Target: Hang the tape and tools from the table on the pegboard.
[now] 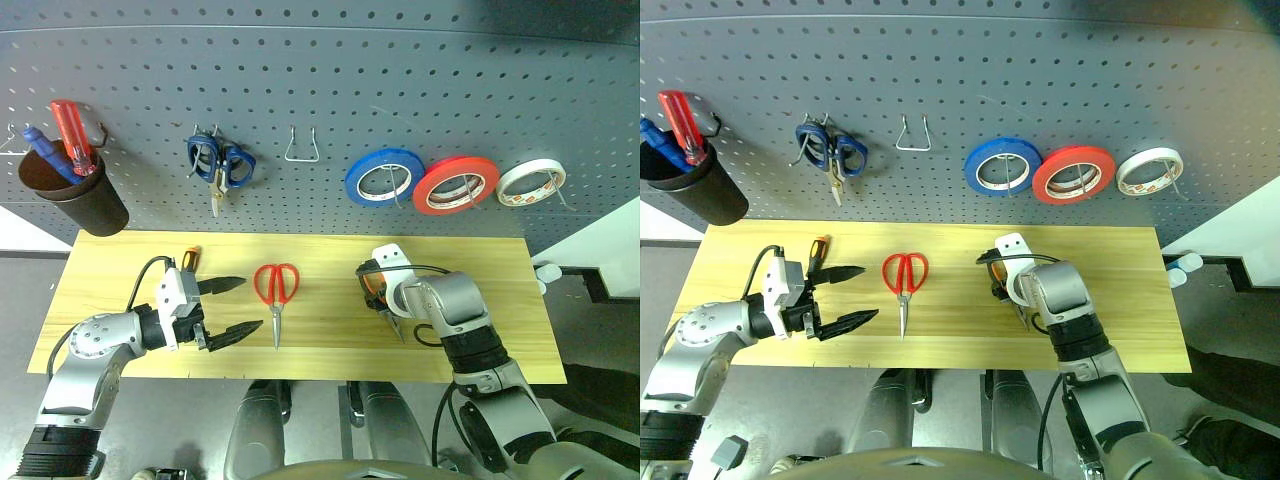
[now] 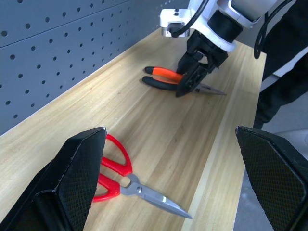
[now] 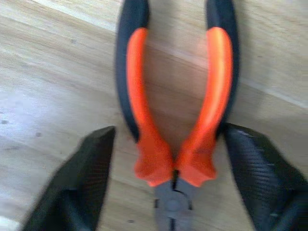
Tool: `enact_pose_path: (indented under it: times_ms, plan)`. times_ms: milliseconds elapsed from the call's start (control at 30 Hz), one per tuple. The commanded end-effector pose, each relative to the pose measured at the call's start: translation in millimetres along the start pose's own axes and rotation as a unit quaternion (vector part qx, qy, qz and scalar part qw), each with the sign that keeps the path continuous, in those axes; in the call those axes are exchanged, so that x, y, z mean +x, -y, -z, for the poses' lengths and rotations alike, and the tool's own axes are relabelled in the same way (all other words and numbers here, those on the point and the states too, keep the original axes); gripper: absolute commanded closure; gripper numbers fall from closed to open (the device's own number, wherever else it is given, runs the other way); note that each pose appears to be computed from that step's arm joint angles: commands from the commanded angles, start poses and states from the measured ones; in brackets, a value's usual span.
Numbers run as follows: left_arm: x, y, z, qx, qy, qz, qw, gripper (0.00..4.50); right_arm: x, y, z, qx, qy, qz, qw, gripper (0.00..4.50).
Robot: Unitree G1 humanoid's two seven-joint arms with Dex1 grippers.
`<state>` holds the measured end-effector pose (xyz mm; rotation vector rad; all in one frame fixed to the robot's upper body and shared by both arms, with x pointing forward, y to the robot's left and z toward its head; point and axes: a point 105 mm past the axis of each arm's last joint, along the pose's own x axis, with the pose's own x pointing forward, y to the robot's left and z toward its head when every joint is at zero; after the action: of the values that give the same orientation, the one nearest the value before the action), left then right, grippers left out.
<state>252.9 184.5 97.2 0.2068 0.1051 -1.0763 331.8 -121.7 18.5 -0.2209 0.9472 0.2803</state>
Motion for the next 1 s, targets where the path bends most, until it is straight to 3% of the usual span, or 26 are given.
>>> enact_pose_path:
  times_ms: [33,233,400,533,767,1000]
  plan:
    - [-4.8,-1.1,-6.2,0.015,0.009,-0.006,1.0,0.0,3.6,-5.1,6.2,-0.009,-0.01,-0.013,1.0,2.21]
    - [-7.3,-0.4,-5.5,0.013,0.01,-0.011,1.0,0.0,-4.1,-9.3,-0.6,-0.023,-0.005,-0.042,0.999,2.28]
    - [-15.0,-0.9,-11.4,0.015,0.02,-0.023,0.999,0.0,-34.2,-36.1,-14.0,-0.059,0.037,-0.18,0.981,2.28]
    - [-23.4,-4.3,-18.2,0.014,0.032,-0.041,0.999,0.0,-75.9,-58.9,-32.3,-0.102,0.102,-0.287,0.947,2.28]
    - [-27.0,-7.5,-23.2,0.013,0.043,-0.054,0.998,0.0,-130.7,-79.7,-70.7,-0.139,0.217,-0.377,0.89,2.28]
    - [-32.3,-21.1,-34.6,0.017,0.069,-0.078,0.994,0.0,-183.8,-83.4,-117.2,-0.103,0.359,-0.447,0.813,2.28]
